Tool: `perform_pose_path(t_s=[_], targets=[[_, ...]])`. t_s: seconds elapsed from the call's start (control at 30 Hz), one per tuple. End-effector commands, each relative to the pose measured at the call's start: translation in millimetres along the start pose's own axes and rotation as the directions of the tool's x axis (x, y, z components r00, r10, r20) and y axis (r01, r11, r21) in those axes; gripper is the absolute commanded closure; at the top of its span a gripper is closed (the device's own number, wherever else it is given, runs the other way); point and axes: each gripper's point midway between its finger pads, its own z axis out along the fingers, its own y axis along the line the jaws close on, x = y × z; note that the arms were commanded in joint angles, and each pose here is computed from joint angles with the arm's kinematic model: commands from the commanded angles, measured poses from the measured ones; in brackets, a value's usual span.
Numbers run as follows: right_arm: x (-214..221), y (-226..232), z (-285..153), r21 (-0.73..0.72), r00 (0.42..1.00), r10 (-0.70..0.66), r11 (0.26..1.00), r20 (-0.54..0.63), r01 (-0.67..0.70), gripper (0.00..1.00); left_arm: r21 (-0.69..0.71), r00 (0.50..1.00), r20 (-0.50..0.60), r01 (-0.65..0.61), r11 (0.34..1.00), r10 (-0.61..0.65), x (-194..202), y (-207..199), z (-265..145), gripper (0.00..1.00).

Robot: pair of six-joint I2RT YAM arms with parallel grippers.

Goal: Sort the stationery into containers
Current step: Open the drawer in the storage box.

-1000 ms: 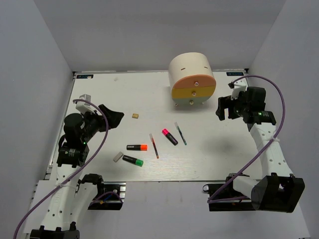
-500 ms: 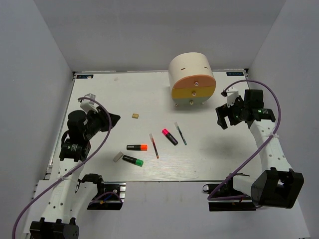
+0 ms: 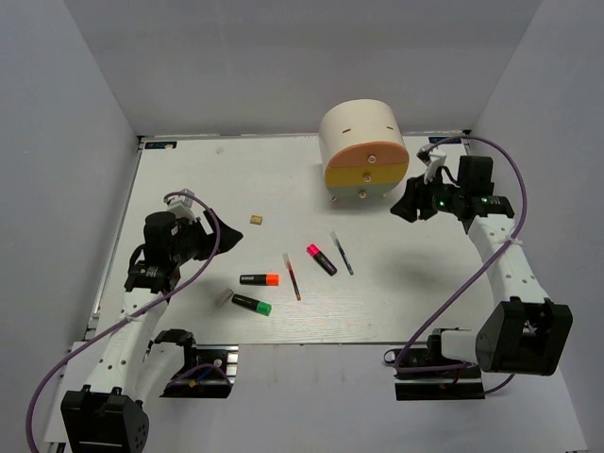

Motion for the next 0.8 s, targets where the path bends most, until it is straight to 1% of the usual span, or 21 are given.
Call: perform_pose_path(t_s=[0.0,0.03,0.07,0.13,0.2,0.23,0.27,0.3,0.33,0.37,0.4,0.47,0.5,0.53,0.63,0.67,0.77], targets=[[-66.1,6.6,10.5,-0.073,0.982,0.026,0.997,0.185,-0.013,0.43,0.037,0.999,0.037,-0.037,0.999,0.036,-13.6,-11.0,-3.1,0.1],[-74.4,12.0,17.4,-0.075,0.982,0.017,0.997,0.188,-0.003,0.39,0.037,0.999,0.037,-0.037,0.999,0.036,-13.6,-11.0,-3.1,0.1],[-80.2,7.3,30.1,-0.082,0.982,0.055,0.996,0.179,-0.041,0.37,0.037,0.999,0.037,-0.037,0.999,0.036,-13.6,-11.0,-3.1,0.1],[-91.4,6.2,36.4,-0.077,0.981,0.056,0.996,0.187,-0.042,0.33,0.037,0.999,0.036,-0.028,0.999,0.027,-12.1,-10.0,-1.9,0.1],[-102.2,-4.6,52.2,-0.05,0.977,0.099,0.995,0.188,-0.091,0.33,0.037,0.999,0.036,-0.019,0.999,0.018,-12.1,-10.4,-1.9,0.09],[-102.1,-7.8,59.7,-0.054,0.978,0.102,0.994,0.181,-0.093,0.33,0.037,0.999,0.036,-0.019,0.999,0.018,-12.1,-10.4,-1.9,0.09],[-119.7,-13.5,58.2,-0.023,0.972,0.098,0.995,0.215,-0.095,0.33,0.033,0.999,0.029,-0.015,0.999,0.014,-10.9,-9.0,-0.3,0.09],[-117.9,-15.9,71.1,-0.03,0.974,0.108,0.994,0.2,-0.105,0.33,0.033,0.999,0.029,-0.015,0.999,0.014,-10.9,-9.0,-0.3,0.09],[-120.2,-19.6,74.7,-0.021,0.972,0.12,0.993,0.203,-0.119,0.33,0.033,0.999,0.029,-0.015,0.999,0.014,-10.9,-9.0,-0.3,0.09],[-136.9,-27.0,72.1,0.022,0.966,0.11,0.993,0.236,-0.118,0.33,0.029,1.0,0.021,-0.011,1.0,0.011,-9.7,-7.5,1.2,0.09],[-130.6,-34.3,85.3,0.031,0.969,0.128,0.99,0.213,-0.137,0.33,0.033,0.999,0.028,-0.015,0.999,0.014,-13.0,-9.8,0.4,0.09],[-141.0,-38.9,86.2,0.047,0.965,0.121,0.99,0.231,-0.135,0.37,0.033,0.999,0.029,-0.015,0.999,0.014,-13.1,-9.8,0.3,0.09],[-143.2,-41.4,89.7,0.052,0.966,0.12,0.99,0.231,-0.135,0.37,0.033,0.999,0.029,-0.015,0.999,0.014,-13.1,-9.8,0.3,0.09],[-144.3,-43.4,93.7,0.05,0.964,0.132,0.988,0.233,-0.147,0.41,0.029,1.0,0.021,-0.011,1.0,0.011,-11.2,-8.9,0.1,0.09],[-145.5,-45.7,100.6,0.055,0.96,0.155,0.983,0.232,-0.173,0.47,0.021,1.0,0.026,-0.011,1.0,0.01,-12.0,-7.5,0.3,0.09],[-147.0,-43.8,100.7,0.051,0.959,0.159,0.983,0.237,-0.175,0.51,0.022,1.0,0.025,-0.002,1.0,0.001,-12.0,-7.9,0.3,0.09],[-146.7,-41.0,104.7,0.04,0.954,0.188,0.978,0.235,-0.203,0.56,0.022,1.0,0.027,-0.002,1.0,0.002,-13.0,-7.5,2.2,0.09]])
